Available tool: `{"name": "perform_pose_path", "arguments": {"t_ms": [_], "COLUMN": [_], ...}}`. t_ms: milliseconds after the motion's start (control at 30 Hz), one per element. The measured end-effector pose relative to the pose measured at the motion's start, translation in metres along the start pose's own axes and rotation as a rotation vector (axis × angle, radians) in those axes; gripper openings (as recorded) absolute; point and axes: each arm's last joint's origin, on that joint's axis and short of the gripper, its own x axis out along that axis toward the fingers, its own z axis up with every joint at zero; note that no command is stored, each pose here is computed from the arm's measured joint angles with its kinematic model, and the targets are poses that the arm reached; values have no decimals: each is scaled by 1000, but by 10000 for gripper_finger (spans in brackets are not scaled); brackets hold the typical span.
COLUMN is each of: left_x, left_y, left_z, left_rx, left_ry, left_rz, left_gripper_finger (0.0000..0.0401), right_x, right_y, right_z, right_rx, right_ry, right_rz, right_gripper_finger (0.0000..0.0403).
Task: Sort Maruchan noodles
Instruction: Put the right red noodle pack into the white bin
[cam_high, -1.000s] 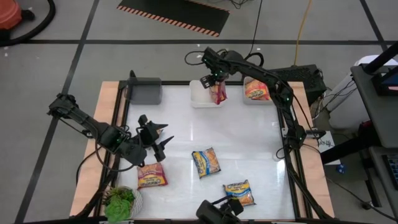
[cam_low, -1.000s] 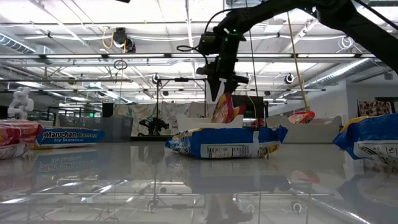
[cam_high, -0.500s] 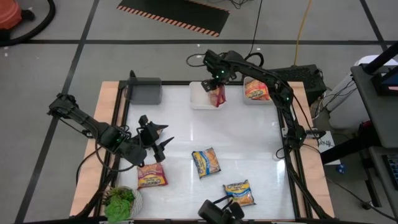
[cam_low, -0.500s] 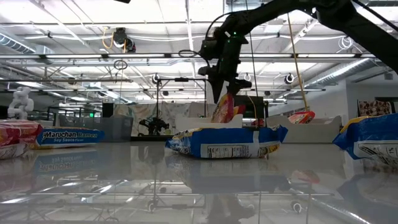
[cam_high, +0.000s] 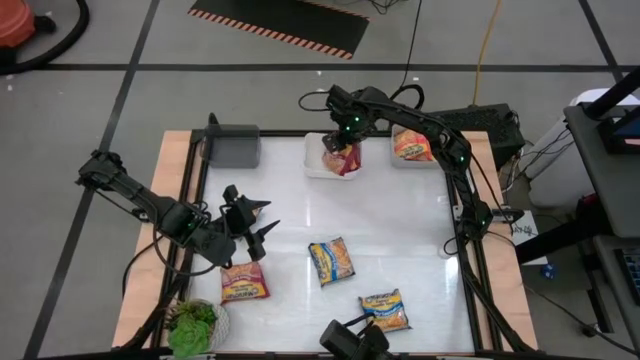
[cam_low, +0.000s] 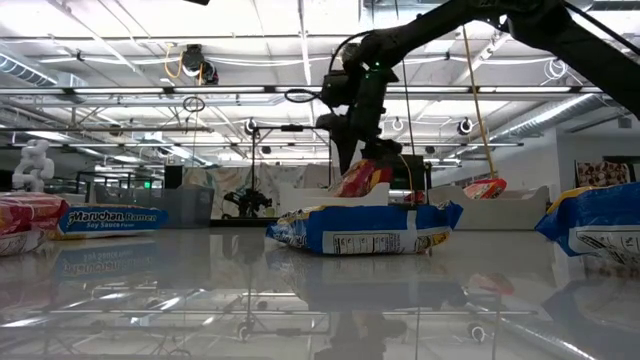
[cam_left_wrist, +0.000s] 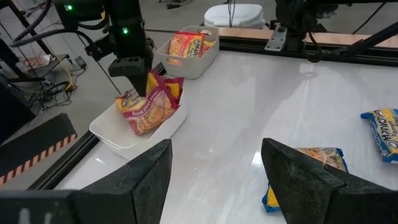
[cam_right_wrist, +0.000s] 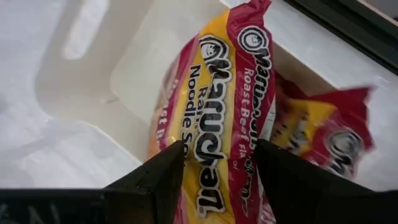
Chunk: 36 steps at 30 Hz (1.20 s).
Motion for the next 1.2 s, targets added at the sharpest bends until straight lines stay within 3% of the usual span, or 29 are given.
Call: {"name": "perform_pose_path", "arguments": {"t_ms": [333,700,867,1033,1200], "left_x": [0,0,0,0,0], "left_y": [0,0,0,0,1], "left_z": [0,0,0,-1,-2], "left_rx": [8,8,8,19,20], "left_ry": [0,0,0,7,12], "left_rz": [0,1,1,4,7], "left_gripper_finger": [253,253,253,253,253], "right_x": [-1,-2,-5,-34,-79], "right_y": [3,5,10,19,31], "right_z": [0,3,7,5,-13], "right_rx": [-39,-119,-157,-194,-214], "right_ry": [7,-36,-94,-217,-373], "right_rz": [54,70,91,129,16], "right_gripper_finger": [186,86,66,57,51]}}
